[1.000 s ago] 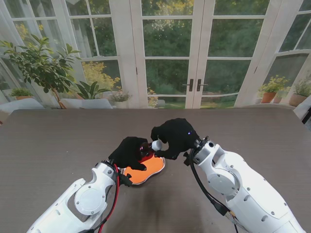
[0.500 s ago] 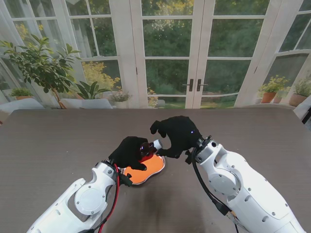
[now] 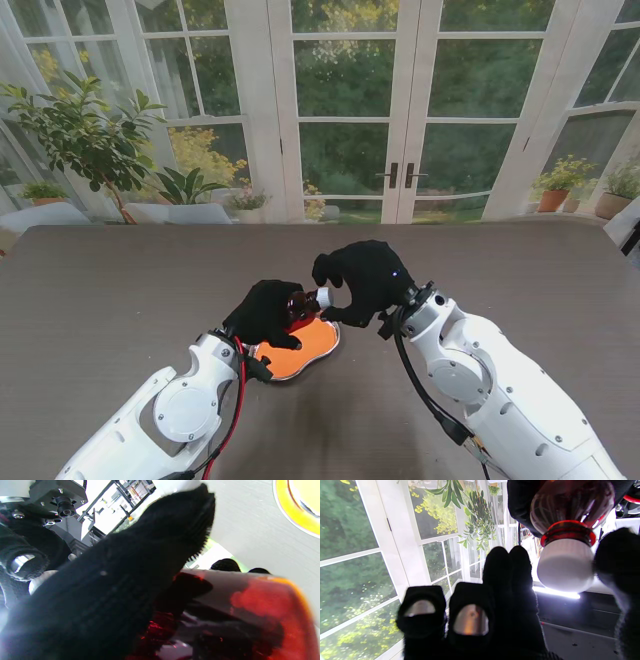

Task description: Collect the cotton balls from the tray into a sample bottle

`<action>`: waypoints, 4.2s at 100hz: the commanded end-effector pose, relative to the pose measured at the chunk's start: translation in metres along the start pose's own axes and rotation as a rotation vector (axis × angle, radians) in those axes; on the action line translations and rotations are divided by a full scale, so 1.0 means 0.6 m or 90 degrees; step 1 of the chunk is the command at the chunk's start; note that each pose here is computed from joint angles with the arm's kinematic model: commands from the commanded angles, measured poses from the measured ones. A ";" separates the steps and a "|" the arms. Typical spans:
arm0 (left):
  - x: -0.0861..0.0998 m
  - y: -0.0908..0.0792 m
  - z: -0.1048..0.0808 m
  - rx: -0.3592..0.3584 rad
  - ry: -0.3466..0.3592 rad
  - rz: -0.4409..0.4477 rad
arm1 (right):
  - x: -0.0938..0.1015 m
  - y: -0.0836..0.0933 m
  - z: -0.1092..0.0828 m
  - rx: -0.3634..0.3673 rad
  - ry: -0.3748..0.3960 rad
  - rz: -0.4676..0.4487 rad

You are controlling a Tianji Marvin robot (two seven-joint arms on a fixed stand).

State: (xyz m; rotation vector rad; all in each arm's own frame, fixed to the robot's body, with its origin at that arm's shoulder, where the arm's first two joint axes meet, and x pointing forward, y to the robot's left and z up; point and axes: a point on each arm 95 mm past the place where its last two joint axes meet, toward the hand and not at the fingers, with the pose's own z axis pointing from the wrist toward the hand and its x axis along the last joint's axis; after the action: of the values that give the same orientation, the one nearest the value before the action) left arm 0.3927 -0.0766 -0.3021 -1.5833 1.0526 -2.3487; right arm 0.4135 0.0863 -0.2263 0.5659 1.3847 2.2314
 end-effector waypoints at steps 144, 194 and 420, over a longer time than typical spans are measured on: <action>0.001 0.002 0.001 -0.021 -0.011 -0.001 | 0.013 0.007 0.020 0.016 0.047 -0.042; -0.001 0.004 0.001 -0.024 -0.010 0.001 | 0.016 0.007 0.023 0.052 0.057 -0.053; -0.003 0.005 0.010 -0.010 -0.003 -0.005 | 0.019 -0.001 0.023 0.104 0.016 -0.030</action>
State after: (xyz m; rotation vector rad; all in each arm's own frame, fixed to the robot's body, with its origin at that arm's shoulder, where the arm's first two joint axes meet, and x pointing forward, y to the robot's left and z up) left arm 0.3969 -0.0782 -0.3054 -1.5925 1.0605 -2.3408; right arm 0.4165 0.0990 -0.2181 0.5642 1.5668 2.1073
